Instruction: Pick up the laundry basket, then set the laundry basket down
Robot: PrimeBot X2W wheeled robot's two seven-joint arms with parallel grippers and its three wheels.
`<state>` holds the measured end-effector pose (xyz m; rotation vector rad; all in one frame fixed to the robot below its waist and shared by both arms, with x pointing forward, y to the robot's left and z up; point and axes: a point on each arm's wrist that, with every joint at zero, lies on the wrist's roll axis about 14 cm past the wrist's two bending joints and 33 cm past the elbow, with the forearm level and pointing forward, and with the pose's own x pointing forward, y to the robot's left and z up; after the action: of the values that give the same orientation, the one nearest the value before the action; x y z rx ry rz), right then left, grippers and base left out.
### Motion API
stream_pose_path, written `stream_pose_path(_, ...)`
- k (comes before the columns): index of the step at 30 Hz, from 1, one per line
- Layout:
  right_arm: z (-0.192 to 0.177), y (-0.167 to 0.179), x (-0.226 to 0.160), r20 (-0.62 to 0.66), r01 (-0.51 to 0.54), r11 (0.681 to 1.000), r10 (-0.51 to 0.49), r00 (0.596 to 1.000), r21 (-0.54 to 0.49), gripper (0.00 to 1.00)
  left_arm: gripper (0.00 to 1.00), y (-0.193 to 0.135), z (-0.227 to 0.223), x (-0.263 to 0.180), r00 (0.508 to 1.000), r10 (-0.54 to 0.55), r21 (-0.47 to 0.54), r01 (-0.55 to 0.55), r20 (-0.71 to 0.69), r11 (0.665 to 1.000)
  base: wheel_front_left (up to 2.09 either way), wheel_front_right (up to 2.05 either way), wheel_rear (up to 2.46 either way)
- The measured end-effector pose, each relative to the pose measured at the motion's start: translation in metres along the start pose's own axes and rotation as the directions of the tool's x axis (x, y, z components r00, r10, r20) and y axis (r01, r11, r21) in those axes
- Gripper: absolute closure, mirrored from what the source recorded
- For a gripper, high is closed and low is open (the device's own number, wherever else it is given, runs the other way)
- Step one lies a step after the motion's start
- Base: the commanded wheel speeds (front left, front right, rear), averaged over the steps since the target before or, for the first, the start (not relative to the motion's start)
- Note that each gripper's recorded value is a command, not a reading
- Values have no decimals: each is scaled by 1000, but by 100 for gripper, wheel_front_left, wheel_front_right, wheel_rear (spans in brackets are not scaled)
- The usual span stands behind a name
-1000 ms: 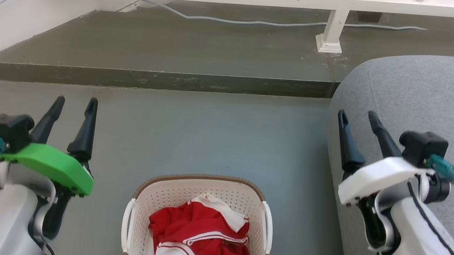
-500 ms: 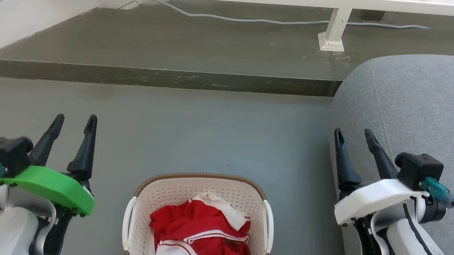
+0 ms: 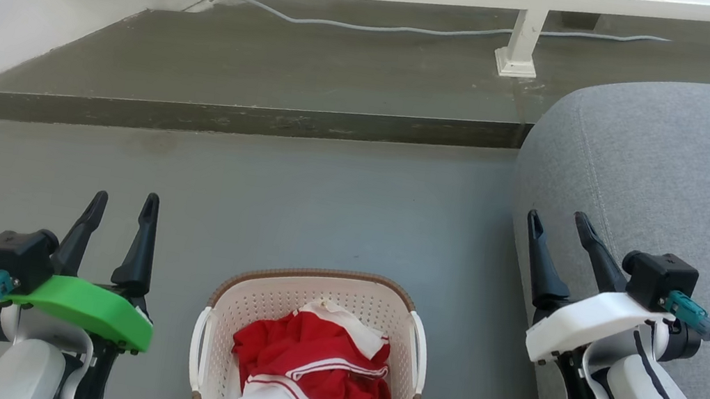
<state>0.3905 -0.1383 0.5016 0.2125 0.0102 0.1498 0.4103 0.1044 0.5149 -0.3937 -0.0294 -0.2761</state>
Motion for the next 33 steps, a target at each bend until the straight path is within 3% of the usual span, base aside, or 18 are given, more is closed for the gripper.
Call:
stream_pose_path(22,-3,1,-2,3,3,1000,-3,1000,-4,0,0,0,-4,-3,1000,-3,7,3,-4,1000,0,0,0)
stream_pose_path(23,-4,1,-3,0,5,1000,-5,1000,-3,100,100,-1,-5,-4,1000,-7,4,7,-6,1000,0,0,0)
stream_pose_path(28,-34,0,-19,-89,29,999,-27,996,17,100,100,2,-29,-15,997,21,-20,-22,-72,1000,0,0,0)
stream_pose_path(33,-34,-4,-18,-92,52,996,-46,995,67,100,100,5,-30,-16,996,42,-62,-47,-81,997,0,0,0)
